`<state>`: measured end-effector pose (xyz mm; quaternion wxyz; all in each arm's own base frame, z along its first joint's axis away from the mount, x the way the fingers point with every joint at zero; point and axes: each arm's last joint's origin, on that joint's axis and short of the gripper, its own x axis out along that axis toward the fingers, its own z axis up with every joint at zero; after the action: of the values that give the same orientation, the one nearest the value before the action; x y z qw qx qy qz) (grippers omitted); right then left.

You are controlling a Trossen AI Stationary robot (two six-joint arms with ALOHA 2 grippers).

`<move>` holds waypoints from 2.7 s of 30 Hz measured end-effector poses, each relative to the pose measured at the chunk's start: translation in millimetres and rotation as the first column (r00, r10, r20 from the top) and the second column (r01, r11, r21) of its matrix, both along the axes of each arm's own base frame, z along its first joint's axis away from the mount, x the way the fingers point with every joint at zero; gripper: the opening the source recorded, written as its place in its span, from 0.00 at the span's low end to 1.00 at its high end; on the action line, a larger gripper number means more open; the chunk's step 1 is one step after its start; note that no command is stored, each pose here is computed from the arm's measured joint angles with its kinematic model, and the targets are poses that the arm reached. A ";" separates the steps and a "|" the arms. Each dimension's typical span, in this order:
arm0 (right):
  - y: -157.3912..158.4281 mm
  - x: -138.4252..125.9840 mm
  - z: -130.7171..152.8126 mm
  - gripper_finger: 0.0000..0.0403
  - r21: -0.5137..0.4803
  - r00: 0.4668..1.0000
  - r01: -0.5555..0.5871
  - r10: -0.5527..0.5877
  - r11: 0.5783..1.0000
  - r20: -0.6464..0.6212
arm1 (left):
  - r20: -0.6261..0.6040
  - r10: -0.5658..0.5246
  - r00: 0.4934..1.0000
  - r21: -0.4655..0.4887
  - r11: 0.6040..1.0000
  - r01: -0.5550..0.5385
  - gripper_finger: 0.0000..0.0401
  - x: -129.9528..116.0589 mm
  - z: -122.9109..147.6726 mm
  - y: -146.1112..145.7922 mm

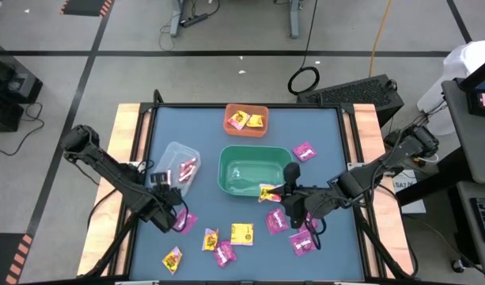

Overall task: Sort candy
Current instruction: Put the yellow candy into the orange bin

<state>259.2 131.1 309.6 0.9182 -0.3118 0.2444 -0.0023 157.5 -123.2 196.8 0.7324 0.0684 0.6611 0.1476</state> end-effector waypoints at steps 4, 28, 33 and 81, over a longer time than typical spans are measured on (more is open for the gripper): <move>-1.5 -0.1 0.5 0.14 -0.034 0.999 0.044 -0.043 0.998 0.015 | 0.000 0.013 1.000 -0.003 1.000 -0.013 0.27 1.6 0.0 1.7; -1.7 0.0 0.7 0.14 -0.081 1.000 0.028 -0.027 0.996 0.008 | 0.108 0.239 0.965 -0.174 0.960 -0.219 0.16 32.9 19.6 9.0; -1.8 0.0 0.7 0.14 -0.098 1.000 0.019 -0.019 0.995 0.004 | 0.135 0.243 0.961 -0.200 0.956 -0.214 0.16 36.3 19.9 7.4; -26.6 12.1 2.2 0.14 -0.744 0.941 -0.335 0.168 0.578 -0.293 | 0.614 -0.071 0.786 0.079 0.996 0.029 0.55 81.2 73.8 -1.1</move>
<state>271.2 104.5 311.8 0.6515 -0.7114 0.2585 0.0517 238.7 -124.3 270.6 0.9090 0.0577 0.3789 0.1638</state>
